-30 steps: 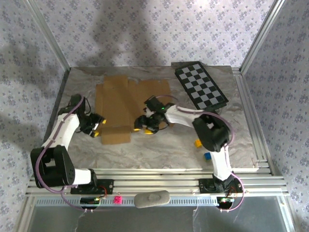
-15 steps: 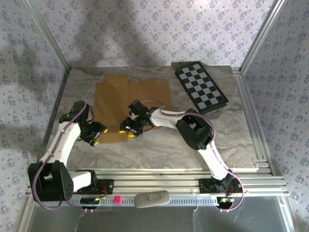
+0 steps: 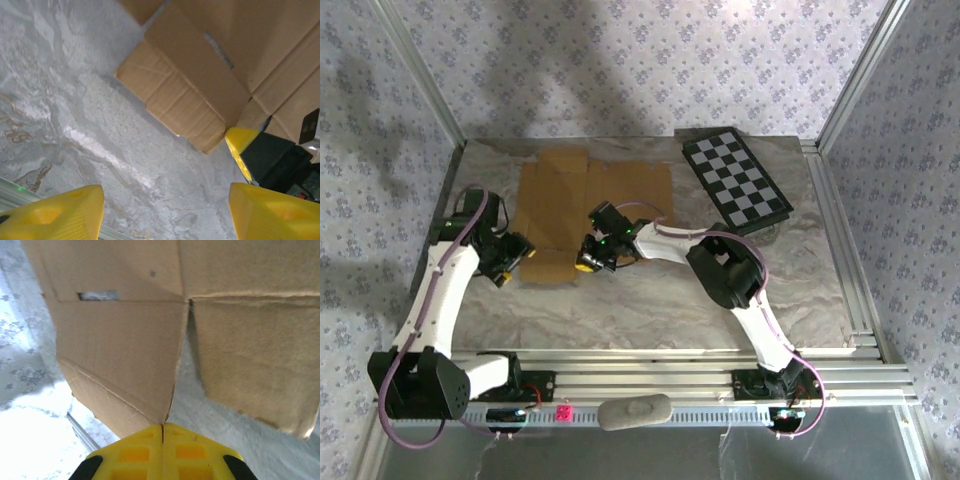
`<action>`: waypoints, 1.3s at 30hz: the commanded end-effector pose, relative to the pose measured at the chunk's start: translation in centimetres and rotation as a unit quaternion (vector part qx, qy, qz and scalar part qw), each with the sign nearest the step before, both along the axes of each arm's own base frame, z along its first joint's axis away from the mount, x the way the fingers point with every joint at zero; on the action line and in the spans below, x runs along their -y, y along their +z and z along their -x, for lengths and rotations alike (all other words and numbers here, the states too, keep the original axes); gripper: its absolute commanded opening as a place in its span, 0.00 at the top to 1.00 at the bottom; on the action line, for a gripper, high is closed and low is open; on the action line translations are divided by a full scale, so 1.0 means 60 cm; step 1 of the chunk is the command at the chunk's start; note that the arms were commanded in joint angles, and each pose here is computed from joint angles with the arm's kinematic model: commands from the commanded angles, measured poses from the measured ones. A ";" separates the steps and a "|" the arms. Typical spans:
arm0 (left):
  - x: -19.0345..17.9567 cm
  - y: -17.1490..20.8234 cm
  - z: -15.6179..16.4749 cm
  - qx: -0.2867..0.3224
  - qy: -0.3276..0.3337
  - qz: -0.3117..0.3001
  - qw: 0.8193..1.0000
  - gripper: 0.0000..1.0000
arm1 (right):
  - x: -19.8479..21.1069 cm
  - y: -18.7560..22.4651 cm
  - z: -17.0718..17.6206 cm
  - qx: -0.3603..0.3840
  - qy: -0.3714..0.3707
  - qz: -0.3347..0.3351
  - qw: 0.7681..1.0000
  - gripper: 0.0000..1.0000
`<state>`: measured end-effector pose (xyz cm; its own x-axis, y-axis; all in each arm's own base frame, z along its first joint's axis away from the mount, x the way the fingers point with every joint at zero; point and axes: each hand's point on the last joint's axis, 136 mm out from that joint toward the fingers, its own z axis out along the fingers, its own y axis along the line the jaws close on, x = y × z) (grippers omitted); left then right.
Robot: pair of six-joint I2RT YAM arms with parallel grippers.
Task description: Fold the paper box
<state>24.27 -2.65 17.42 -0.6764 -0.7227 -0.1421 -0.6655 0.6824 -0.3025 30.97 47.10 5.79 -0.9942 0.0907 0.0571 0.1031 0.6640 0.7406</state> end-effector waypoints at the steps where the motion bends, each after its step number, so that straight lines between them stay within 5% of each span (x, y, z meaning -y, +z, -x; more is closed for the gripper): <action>1: -0.012 0.035 0.007 0.009 0.014 -0.013 1.000 0.31 | 0.024 0.107 -0.030 0.036 -0.033 -0.039 0.998 1.00; 7: -0.015 0.035 -0.029 0.044 0.053 0.037 0.997 0.25 | 0.081 0.164 -0.041 0.030 -0.059 -0.060 0.996 1.00; 14: 0.023 -0.033 -0.071 0.055 0.124 0.172 0.976 0.20 | 0.135 0.187 -0.047 0.021 -0.076 -0.067 0.995 1.00; 23: -0.002 -0.048 -0.124 0.097 0.134 0.178 0.970 0.02 | 0.184 0.244 -0.071 0.020 -0.104 -0.092 0.990 1.00; 27: 0.017 -0.082 -0.162 0.095 0.114 0.223 0.964 0.02 | 0.194 0.267 -0.077 0.016 -0.112 -0.105 0.988 1.00; 34: 0.027 -0.068 -0.252 0.184 0.106 0.277 0.937 0.04 | 0.201 0.299 -0.074 0.011 -0.110 -0.115 0.987 1.00; 39: 0.054 -0.109 -0.275 0.165 0.093 0.296 0.936 0.09 | 0.211 0.322 -0.072 0.010 -0.120 -0.127 0.985 1.00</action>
<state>38.55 -4.62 9.89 -0.4831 -0.8638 0.1432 -0.6293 0.2289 -0.7426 35.66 34.87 21.47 -0.9462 0.3107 0.0902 0.2343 0.4656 0.8534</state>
